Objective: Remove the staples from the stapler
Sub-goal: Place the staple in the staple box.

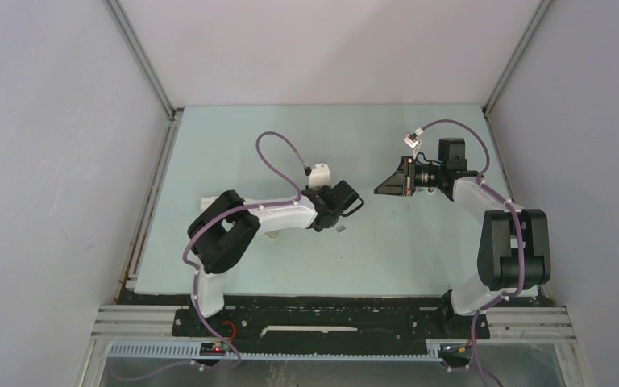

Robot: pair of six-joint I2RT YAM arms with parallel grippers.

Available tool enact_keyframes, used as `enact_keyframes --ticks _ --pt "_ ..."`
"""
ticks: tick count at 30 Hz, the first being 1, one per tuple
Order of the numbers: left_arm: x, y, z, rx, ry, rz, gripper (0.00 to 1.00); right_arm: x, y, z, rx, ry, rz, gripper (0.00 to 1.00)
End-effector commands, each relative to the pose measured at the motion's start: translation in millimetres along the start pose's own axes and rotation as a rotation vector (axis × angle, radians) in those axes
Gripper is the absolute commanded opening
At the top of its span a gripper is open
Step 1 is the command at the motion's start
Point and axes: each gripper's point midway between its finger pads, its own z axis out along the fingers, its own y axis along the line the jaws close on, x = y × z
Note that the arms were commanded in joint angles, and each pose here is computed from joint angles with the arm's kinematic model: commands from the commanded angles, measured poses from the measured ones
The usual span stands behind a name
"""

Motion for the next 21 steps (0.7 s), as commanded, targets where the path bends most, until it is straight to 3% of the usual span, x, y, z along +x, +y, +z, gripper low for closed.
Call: enact_keyframes --ticks 1,12,21 --pt "1.2 3.1 2.3 -0.018 -0.016 -0.004 0.21 -12.4 4.1 -1.8 -0.023 -0.014 -0.044 0.22" --pt "2.2 2.4 3.2 -0.017 -0.012 0.001 0.22 -12.4 4.4 -1.6 -0.027 -0.014 -0.042 0.22" --pt "1.6 2.5 2.7 -0.019 -0.013 -0.002 0.33 -12.1 4.4 -1.7 -0.027 -0.014 -0.040 0.22"
